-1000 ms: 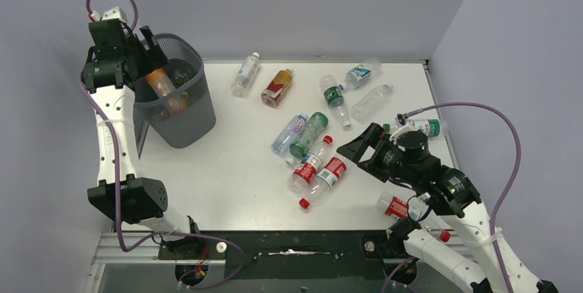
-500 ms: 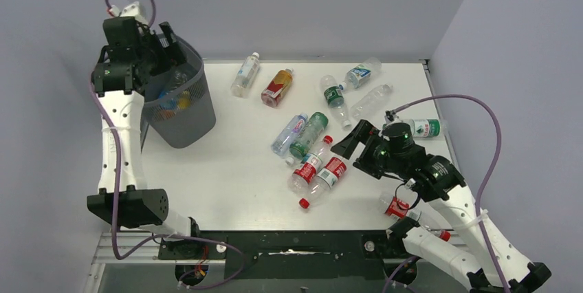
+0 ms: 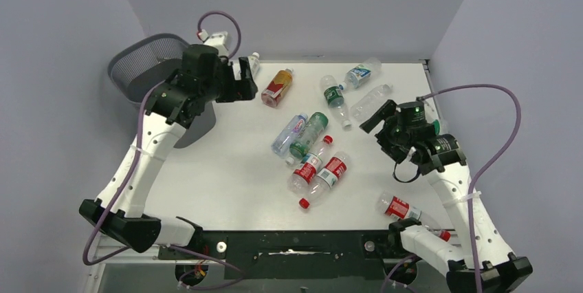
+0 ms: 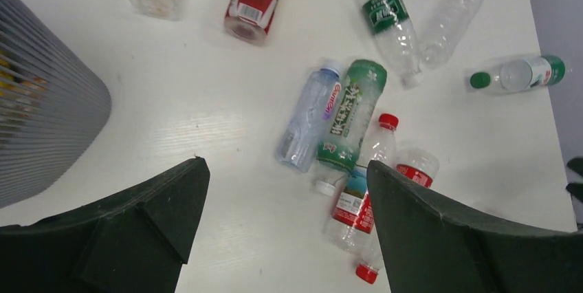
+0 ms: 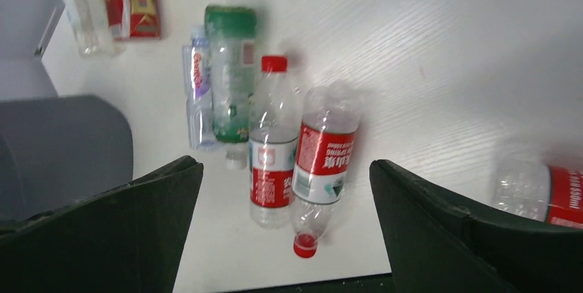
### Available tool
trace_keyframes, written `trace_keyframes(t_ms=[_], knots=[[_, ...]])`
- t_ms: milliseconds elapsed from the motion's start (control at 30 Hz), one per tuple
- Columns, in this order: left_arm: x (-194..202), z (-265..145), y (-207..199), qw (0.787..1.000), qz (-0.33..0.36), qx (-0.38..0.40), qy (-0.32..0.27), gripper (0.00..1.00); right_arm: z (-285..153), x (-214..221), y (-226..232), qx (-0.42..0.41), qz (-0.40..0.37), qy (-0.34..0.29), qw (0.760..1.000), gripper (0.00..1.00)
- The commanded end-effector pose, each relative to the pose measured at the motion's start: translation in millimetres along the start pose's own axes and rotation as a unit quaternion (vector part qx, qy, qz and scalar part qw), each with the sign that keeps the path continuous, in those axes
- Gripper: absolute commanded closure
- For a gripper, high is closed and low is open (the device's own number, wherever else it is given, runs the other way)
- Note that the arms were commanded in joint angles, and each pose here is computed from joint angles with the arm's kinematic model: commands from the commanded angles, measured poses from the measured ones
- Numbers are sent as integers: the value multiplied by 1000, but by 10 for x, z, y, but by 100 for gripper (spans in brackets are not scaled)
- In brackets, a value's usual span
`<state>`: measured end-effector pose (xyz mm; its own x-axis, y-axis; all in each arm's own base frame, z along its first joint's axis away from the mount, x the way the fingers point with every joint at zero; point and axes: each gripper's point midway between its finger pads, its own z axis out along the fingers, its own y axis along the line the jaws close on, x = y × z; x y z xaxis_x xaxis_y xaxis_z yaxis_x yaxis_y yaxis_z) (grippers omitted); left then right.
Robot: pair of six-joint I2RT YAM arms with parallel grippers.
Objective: Put the plastic bottles in the bin
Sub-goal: Pick up the plastic bottle at the center of the board.
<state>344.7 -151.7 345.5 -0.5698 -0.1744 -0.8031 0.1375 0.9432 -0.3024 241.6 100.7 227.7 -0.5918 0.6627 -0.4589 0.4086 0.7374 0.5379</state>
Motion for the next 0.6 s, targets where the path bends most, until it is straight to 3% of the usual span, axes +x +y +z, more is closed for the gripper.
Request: trace_keyframes(t_ms=[0, 267, 567], knots=[[65, -95, -251, 999, -2, 20, -27, 14, 42, -476, -262, 64, 32, -60, 996, 2], [403, -99, -365, 999, 3, 48, -2, 14, 268, -1061, -555, 147, 85, -107, 980, 2], [701, -136, -372, 998, 6, 66, 21, 14, 550, -1417, -1171, 267, 134, -96, 949, 2]])
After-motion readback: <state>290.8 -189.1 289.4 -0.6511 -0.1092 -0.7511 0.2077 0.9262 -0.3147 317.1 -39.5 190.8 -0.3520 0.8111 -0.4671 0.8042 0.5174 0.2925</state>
